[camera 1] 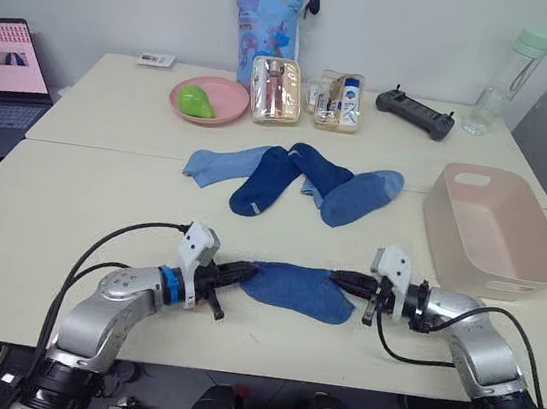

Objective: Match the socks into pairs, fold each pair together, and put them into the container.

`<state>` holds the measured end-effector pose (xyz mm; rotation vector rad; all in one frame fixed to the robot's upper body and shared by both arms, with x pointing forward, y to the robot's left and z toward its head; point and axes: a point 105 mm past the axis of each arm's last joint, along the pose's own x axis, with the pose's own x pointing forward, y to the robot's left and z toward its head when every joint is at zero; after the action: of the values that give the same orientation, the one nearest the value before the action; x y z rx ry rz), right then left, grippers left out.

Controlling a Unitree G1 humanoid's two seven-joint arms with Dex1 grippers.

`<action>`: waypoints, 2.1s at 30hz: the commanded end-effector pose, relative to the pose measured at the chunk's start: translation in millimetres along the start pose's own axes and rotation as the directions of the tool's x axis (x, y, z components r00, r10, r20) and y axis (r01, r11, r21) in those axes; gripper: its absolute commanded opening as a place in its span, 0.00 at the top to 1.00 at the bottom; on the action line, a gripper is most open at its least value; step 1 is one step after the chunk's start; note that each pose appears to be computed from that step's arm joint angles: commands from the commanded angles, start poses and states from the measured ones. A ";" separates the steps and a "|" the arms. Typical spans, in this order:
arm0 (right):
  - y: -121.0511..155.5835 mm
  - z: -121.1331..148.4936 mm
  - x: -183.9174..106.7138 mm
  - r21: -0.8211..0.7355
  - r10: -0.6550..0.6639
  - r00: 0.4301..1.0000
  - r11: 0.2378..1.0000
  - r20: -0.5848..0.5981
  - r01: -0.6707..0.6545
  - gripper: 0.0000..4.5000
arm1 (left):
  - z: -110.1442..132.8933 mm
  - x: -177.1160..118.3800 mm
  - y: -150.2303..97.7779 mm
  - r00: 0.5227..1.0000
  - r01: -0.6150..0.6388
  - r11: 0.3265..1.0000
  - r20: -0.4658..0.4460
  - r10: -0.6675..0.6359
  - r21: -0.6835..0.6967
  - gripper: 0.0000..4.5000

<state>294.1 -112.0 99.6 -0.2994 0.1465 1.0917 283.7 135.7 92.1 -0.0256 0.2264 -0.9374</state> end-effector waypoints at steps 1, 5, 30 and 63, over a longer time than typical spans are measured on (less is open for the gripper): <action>-33.6 19.8 -17.9 -0.034 -0.187 0.981 0.981 0.044 0.189 0.96 | 33.7 -22.3 23.0 0.977 -0.173 0.984 0.131 0.166 0.043 0.95; -55.1 14.4 -18.7 -0.056 -0.311 0.950 0.948 0.036 0.313 0.71 | 24.0 -43.3 48.8 0.932 -0.345 0.937 0.140 0.334 0.060 0.72; -99.4 8.9 69.8 -0.175 -0.368 0.924 0.921 -0.100 0.348 0.11 | 77.5 -18.8 0.9 0.972 -0.167 0.960 0.199 0.123 0.225 0.00; 19.1 46.0 4.3 -0.289 0.335 0.932 0.886 -0.138 -0.362 0.99 | 86.0 4.7 17.2 0.998 0.003 0.966 0.055 -0.018 0.260 0.00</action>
<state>291.1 -90.4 133.6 -0.5940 0.1284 1.4018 312.5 141.1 169.9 0.1482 0.0764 -0.9590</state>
